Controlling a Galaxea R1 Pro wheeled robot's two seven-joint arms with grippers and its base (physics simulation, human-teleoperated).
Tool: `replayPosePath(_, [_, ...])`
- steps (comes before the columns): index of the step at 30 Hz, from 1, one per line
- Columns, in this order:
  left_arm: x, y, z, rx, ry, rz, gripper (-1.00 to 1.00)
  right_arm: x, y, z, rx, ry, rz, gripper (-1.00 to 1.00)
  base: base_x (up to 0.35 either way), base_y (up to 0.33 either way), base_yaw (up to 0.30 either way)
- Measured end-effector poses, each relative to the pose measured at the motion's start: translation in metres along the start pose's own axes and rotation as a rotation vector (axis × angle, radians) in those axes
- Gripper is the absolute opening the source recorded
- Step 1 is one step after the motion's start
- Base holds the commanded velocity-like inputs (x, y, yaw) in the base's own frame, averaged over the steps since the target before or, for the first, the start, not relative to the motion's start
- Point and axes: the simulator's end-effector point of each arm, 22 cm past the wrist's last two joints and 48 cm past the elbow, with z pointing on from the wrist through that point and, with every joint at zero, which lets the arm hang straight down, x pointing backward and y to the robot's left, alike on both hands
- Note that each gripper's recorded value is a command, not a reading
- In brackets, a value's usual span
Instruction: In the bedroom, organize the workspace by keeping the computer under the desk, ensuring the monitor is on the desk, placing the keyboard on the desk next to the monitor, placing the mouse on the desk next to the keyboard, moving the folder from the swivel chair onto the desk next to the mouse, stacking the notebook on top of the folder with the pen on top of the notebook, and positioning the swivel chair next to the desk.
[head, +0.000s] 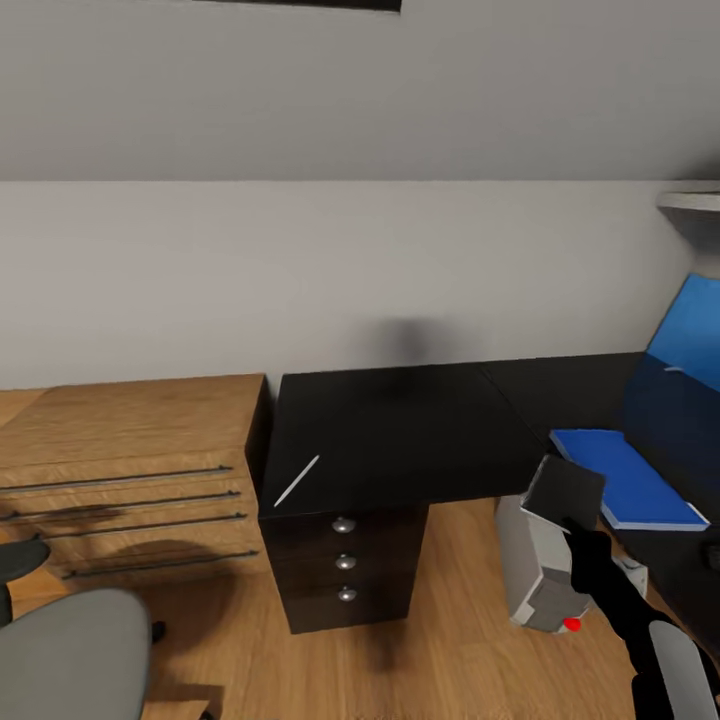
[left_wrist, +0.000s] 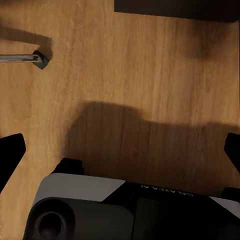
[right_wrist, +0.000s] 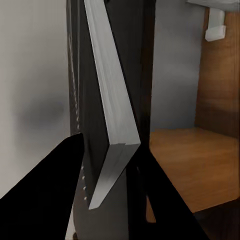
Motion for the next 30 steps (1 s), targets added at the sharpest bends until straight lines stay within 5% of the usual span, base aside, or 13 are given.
replayPosePath(24, [0.014, -0.004, 0.003, 0.004, 0.034, 0.016, 1.0, -0.001, -0.008, 0.003, 0.015, -0.001, -0.003, -1.0, 0.01, -0.005, -0.13])
replayPosePath(30, [0.009, -0.003, 0.005, 0.003, -0.002, -0.006, 1.0, -0.003, 0.003, 0.002, -0.01, -0.004, -0.006, -1.0, 0.182, -0.099, 0.006])
